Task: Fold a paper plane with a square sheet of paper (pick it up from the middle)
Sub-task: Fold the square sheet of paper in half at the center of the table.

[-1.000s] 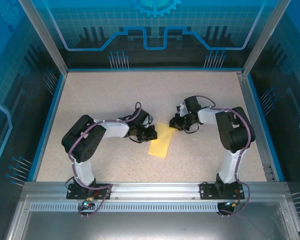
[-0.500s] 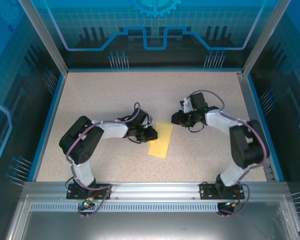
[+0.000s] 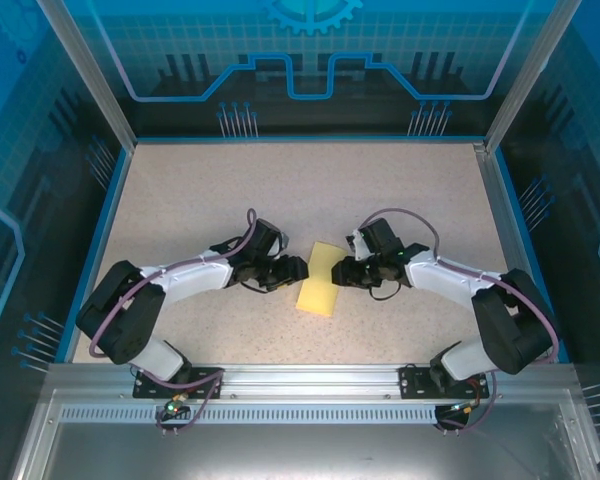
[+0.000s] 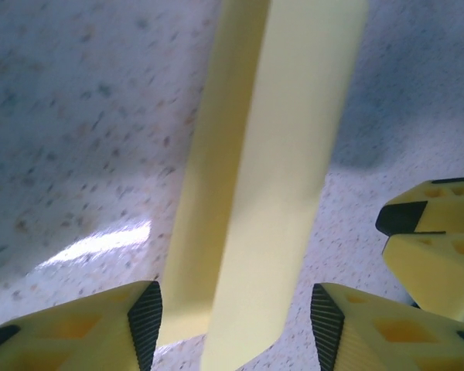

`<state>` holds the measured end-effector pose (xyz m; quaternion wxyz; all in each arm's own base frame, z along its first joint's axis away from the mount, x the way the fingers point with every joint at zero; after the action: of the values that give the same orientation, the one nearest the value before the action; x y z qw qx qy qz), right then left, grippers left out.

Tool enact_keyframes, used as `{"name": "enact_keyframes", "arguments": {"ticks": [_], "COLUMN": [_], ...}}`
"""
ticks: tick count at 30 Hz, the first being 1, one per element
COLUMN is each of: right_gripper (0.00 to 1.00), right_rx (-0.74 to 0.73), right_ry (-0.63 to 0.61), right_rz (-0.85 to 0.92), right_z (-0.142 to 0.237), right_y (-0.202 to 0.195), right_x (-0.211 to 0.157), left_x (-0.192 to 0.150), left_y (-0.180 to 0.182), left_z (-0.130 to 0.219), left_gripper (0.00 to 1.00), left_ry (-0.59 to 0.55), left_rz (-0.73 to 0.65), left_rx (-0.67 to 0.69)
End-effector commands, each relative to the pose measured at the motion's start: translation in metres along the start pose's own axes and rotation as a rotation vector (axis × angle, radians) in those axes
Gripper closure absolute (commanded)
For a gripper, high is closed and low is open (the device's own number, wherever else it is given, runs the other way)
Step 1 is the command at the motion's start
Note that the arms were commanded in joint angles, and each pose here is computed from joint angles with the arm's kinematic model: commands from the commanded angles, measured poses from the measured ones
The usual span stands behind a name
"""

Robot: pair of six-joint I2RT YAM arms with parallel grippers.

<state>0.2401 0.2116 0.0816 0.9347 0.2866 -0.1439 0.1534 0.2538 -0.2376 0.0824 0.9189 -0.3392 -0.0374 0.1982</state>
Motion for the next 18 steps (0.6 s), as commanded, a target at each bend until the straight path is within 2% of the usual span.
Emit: {"name": "enact_keyframes", "arguments": {"ticks": [1, 10, 18], "right_gripper": [0.68, 0.66, 0.64], "right_rx": [-0.051, -0.084, -0.149], "right_ry": [0.025, -0.038, -0.004], "right_rz": [-0.053, -0.05, -0.071], "right_z": [-0.005, 0.003, 0.001], "right_y": [-0.004, -0.005, -0.016], "right_x": [-0.004, -0.001, -0.006], "left_x": [-0.008, -0.009, -0.005], "left_y": [0.005, -0.005, -0.018], "left_z": [0.0, -0.017, -0.029], "left_gripper": [0.43, 0.42, 0.43], "left_ry": [0.052, 0.139, 0.185], "left_rz": [0.039, 0.062, 0.051], "left_rx": [0.002, -0.065, -0.096]}}
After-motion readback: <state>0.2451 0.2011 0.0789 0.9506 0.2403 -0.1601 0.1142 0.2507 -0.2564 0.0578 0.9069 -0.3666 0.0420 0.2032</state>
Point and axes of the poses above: each hand's point on the last joint's axis, 136 mm out from that joint toward the fingers, its own z axis back along the fingers, its own y axis along the line the jaws close on, x = y × z, the point moved 3 cm from there along z, back along the fingers, and after that the axes turned 15 degrees about z, right-handed, at the moved point
